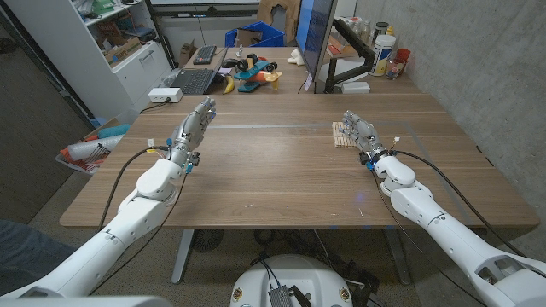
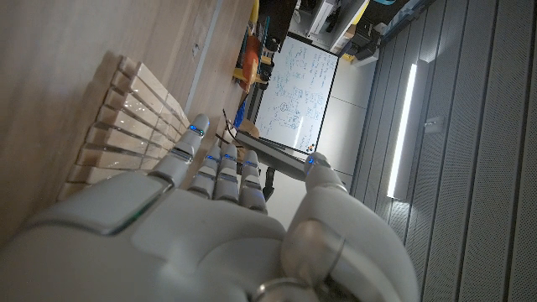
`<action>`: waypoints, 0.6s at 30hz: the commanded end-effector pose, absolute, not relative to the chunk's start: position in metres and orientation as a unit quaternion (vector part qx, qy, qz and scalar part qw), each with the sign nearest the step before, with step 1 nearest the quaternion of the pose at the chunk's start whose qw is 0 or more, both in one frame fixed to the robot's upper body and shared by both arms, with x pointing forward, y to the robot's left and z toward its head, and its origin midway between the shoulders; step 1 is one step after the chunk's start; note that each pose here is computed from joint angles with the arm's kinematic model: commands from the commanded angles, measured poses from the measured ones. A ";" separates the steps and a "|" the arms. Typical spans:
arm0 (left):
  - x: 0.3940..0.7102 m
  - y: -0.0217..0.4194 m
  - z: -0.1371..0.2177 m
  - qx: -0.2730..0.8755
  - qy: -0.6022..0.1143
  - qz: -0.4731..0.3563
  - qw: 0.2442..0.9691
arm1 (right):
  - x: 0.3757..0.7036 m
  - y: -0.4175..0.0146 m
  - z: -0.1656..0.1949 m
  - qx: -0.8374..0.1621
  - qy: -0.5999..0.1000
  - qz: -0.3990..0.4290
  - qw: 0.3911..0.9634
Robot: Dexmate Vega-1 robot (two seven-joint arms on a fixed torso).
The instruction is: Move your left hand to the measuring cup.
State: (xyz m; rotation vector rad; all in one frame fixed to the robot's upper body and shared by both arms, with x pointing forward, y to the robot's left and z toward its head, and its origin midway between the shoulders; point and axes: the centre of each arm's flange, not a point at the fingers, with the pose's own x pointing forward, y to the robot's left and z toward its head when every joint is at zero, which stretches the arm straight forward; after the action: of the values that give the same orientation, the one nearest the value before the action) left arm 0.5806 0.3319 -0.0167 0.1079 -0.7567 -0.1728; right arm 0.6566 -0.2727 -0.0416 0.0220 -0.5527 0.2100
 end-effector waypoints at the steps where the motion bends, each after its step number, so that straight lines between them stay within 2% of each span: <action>1: 0.569 0.335 -0.016 0.069 -0.378 -0.078 0.920 | 0.662 -0.274 -0.043 0.015 -0.271 0.101 0.957; 18: 0.551 0.340 -0.022 0.107 -0.376 -0.069 0.918 | 0.661 -0.279 -0.037 0.016 -0.281 0.099 0.955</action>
State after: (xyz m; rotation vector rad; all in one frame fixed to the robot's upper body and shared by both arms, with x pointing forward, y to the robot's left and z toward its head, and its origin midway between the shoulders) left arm 0.5621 0.3357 -0.0186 0.1719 -0.7768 -0.1562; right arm 0.6618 -0.2753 -0.0420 0.0331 -0.5555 0.2048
